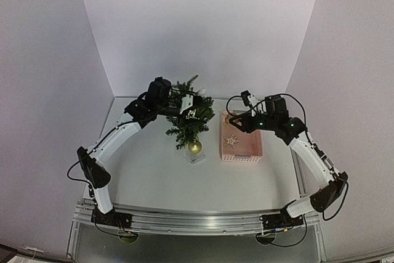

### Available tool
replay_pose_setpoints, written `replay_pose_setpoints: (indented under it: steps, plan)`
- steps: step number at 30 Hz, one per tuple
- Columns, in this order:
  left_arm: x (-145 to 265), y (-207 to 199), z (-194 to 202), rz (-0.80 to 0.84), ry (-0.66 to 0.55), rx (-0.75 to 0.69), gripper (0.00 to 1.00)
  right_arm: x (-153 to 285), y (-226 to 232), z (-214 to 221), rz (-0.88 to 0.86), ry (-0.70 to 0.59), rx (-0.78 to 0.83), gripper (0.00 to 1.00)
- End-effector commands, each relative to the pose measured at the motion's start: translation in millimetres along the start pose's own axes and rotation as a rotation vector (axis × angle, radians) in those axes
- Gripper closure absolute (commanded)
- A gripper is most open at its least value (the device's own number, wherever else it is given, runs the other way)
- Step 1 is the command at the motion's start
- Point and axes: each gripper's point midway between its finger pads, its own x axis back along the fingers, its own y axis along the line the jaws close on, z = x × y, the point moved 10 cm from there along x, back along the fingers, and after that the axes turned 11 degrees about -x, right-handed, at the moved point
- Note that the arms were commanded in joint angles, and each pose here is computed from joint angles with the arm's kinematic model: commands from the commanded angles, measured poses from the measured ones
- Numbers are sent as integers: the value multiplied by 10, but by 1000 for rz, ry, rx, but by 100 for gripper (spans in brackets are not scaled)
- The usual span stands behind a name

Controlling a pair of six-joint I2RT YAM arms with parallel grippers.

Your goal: Decorate the small christmas tree

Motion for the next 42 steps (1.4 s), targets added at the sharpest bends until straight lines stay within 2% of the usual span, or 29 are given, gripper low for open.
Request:
replay_pose_setpoints:
  steps: [1, 4, 12, 15, 20, 24, 32, 39, 42]
  plan:
    - [-184, -92, 44, 37, 50, -133, 36, 35, 69, -1, -96, 16, -34, 83]
    - [-336, -135, 83, 47, 54, -136, 37, 67, 101, 2, -121, 17, -41, 83]
    - [-466, 39, 14, -66, -1, -41, 37, 147, 113, 97, -136, 24, -33, 83]
    - [-470, 84, -45, -83, -35, -15, 41, 125, 108, 99, -144, 32, -30, 83]
    - [-442, 18, -64, -22, -45, -6, 48, 92, 110, 80, -158, 41, -26, 83]
    - [-403, 10, -126, -11, -68, 6, 60, 92, 109, 77, -163, 42, -27, 83]
    - [-323, -28, -212, 11, -93, 23, 78, 94, 102, 57, -154, 35, -28, 84]
    - [-301, -14, -260, 4, -113, 40, 86, 71, 64, 37, -138, 32, -37, 85]
    - [-298, -3, -274, -1, -120, 44, 95, 70, 49, 19, -131, 27, -39, 85]
